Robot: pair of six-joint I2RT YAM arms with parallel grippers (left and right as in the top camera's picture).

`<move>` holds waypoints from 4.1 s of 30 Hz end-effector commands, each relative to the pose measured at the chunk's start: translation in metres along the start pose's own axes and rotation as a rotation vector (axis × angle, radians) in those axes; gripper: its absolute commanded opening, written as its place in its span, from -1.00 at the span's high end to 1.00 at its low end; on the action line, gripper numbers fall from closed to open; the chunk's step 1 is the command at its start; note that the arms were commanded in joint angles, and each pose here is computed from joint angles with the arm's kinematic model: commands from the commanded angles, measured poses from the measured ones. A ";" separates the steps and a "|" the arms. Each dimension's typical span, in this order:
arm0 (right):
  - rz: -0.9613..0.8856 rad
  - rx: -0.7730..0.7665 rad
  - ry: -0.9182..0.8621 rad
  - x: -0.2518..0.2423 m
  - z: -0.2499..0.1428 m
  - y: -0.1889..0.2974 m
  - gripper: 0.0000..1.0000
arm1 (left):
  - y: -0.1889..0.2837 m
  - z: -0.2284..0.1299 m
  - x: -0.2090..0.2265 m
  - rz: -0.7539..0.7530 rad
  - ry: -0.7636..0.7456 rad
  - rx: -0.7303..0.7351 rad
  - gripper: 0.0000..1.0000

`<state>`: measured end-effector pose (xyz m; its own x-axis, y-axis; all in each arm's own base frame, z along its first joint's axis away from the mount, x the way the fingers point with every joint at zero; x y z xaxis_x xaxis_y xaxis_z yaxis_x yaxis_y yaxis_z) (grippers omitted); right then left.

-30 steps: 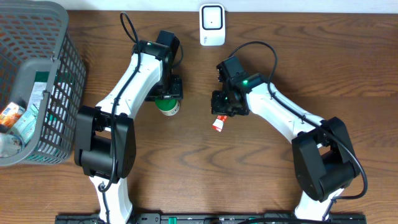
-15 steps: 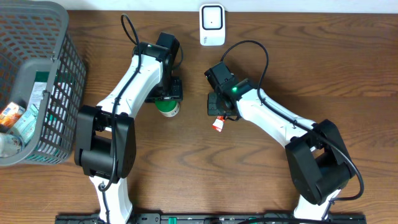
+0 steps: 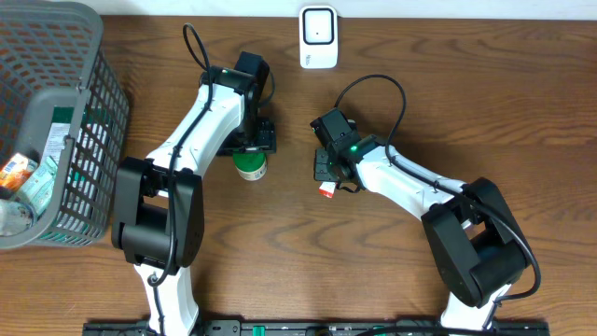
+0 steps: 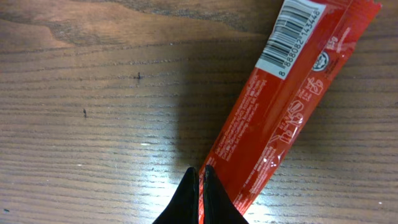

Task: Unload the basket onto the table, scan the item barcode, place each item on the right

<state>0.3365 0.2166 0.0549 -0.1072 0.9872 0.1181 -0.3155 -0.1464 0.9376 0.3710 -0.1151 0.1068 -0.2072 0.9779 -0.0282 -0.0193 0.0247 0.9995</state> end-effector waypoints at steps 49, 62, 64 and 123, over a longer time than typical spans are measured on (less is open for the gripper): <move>0.343 -0.032 0.139 -0.037 0.015 0.118 0.70 | 0.075 0.018 0.056 0.133 0.094 -0.254 0.39; 0.261 0.107 0.188 -0.024 -0.006 0.068 0.78 | 0.010 0.016 0.044 0.112 0.105 -0.049 0.48; 0.240 0.114 0.185 -0.028 -0.006 0.064 0.80 | 0.005 0.012 0.037 0.064 0.086 -0.007 0.50; 0.521 -0.059 0.180 0.045 0.021 0.068 0.98 | 0.063 -0.008 0.036 -0.171 0.092 -0.080 0.80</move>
<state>0.3273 0.2499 0.1419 -0.4628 0.7011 0.5425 -0.1901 -0.6762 0.7118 0.3629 -0.0794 0.1912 -0.2684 0.9338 -0.2365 -0.2048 0.1846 0.9612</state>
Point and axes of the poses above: each gripper's point midway between its finger pads, its own y axis back along the fingers, its own x axis along the line the jaws close on, z = x × y, the point moved 5 cm from there along y, back along the fingers, and after that the axes turned 9 degrees about y, right-handed, at the moved point
